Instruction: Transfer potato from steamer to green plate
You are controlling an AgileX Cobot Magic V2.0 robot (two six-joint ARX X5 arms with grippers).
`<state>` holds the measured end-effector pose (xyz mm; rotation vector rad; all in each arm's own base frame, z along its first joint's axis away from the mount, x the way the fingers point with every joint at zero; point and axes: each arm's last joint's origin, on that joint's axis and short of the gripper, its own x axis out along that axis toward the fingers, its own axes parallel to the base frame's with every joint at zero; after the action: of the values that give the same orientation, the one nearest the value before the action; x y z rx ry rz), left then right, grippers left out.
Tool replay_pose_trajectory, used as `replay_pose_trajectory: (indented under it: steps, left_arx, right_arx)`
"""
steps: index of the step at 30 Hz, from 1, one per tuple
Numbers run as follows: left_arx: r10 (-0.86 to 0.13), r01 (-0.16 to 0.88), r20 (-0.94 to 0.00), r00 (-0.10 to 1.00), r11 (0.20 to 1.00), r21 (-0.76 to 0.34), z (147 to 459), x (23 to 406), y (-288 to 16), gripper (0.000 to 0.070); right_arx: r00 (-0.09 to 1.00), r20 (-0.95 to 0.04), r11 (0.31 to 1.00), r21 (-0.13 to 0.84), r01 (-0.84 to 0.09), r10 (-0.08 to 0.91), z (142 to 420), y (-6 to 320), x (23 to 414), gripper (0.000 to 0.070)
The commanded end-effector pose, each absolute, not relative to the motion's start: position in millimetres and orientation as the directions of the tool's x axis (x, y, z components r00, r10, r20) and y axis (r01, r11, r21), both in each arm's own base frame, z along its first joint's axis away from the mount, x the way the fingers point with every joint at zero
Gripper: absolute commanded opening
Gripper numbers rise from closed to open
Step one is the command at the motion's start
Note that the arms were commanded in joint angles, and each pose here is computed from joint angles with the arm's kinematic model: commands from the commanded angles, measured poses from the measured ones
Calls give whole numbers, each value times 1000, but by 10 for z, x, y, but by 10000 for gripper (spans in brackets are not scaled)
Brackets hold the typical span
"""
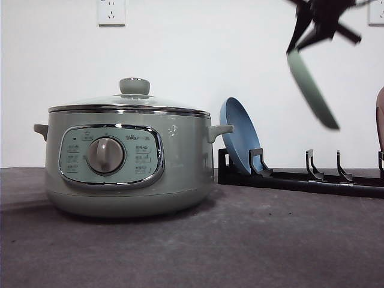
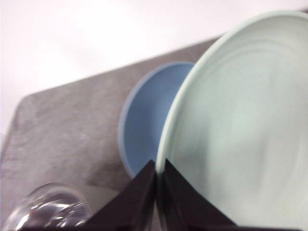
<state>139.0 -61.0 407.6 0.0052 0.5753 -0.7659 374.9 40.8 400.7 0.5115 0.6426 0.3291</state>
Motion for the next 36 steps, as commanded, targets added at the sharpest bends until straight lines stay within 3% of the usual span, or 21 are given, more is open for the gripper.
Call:
replay_pose_trajectory:
  steps: [1, 9, 13, 19, 26, 36]
  left_arx:
    - [-661, 666, -476, 580, 721, -191, 4134, 1397, -619, 700]
    - [-662, 667, -472, 582, 721, -189, 4138, 1403, -622, 700]
    - [-662, 666, -473, 582, 721, -189, 4136, 1413, -625, 700]
    - [-662, 666, -474, 581, 721, -190, 4134, 1418, -627, 700]
    - [-661, 665, -478, 579, 722, -192, 4126, 1434, -632, 700]
    - [-659, 663, -485, 575, 722, -196, 4114, 1458, -641, 700]
  right_arx:
    - [777, -439, 834, 518, -192, 451, 4224, 423, 3618, 3]
    - [708, -481, 856, 307, -417, 517, 4579, 652, 2866, 3]
    - [682, -521, 854, 237, -463, 514, 4656, 806, 2487, 3]
    - [674, -591, 856, 56, -514, 443, 4616, 1018, 1978, 3]
    - [581, -654, 783, 29, -621, 485, 4325, 1220, 1580, 3]
    - [505, -812, 801, -81, -594, 292, 3466, 1431, 1424, 3]
